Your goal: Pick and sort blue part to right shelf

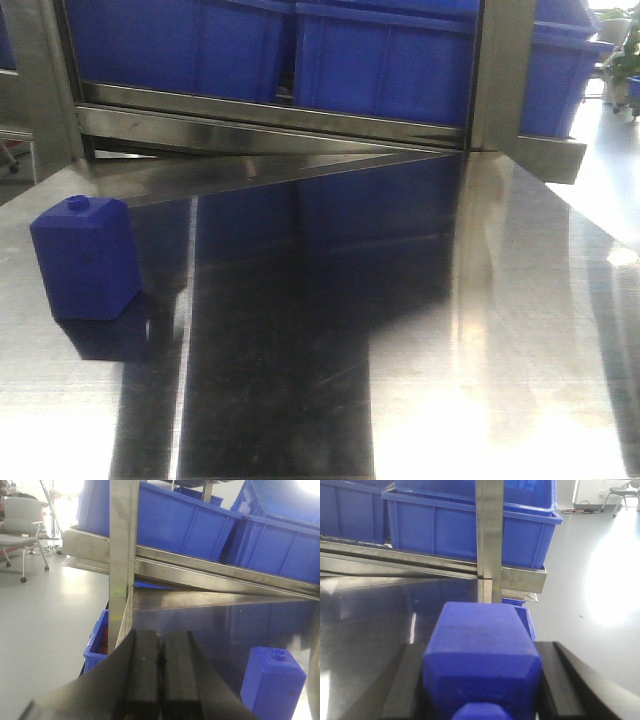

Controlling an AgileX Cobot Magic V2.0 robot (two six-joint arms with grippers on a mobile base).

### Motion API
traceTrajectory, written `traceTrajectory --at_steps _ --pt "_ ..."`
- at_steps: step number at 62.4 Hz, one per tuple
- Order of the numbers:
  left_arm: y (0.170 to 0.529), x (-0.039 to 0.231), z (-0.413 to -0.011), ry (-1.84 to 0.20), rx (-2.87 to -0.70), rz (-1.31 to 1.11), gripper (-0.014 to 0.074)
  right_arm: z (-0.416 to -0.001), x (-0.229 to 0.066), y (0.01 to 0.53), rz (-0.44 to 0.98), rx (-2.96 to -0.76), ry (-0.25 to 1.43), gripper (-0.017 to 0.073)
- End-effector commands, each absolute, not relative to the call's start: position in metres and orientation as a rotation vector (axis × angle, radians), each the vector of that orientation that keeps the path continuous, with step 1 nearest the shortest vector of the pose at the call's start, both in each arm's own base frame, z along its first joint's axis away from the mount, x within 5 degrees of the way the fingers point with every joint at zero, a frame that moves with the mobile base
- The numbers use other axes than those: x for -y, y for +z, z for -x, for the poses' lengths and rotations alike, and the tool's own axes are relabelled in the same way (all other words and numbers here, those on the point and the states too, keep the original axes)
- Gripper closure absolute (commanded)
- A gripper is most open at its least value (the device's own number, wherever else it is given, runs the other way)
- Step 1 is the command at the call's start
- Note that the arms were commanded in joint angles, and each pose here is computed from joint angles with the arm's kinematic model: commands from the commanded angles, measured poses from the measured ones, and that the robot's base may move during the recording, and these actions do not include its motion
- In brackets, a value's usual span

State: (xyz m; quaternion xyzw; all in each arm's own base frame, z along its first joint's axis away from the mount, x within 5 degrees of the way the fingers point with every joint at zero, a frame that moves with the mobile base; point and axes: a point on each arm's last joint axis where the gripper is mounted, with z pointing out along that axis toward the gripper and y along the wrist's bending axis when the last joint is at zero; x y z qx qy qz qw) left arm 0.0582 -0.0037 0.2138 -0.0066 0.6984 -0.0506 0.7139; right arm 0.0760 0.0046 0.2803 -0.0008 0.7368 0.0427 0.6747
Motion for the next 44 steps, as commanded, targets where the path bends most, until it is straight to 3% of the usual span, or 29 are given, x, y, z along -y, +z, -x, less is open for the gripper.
traceTrajectory --at_steps 1,22,44 --pt "0.241 0.004 -0.061 -0.13 -1.457 0.026 0.0459 -0.076 -0.005 0.3 0.018 -1.53 0.087 0.012" --pt "0.273 0.004 -0.066 -0.109 -1.457 0.003 0.0459 -0.076 -0.005 0.3 0.018 -1.53 0.087 0.012" --pt "0.294 0.007 -0.088 -0.106 -1.776 -0.017 0.0459 -0.076 -0.005 0.3 0.018 -1.53 0.087 0.012"
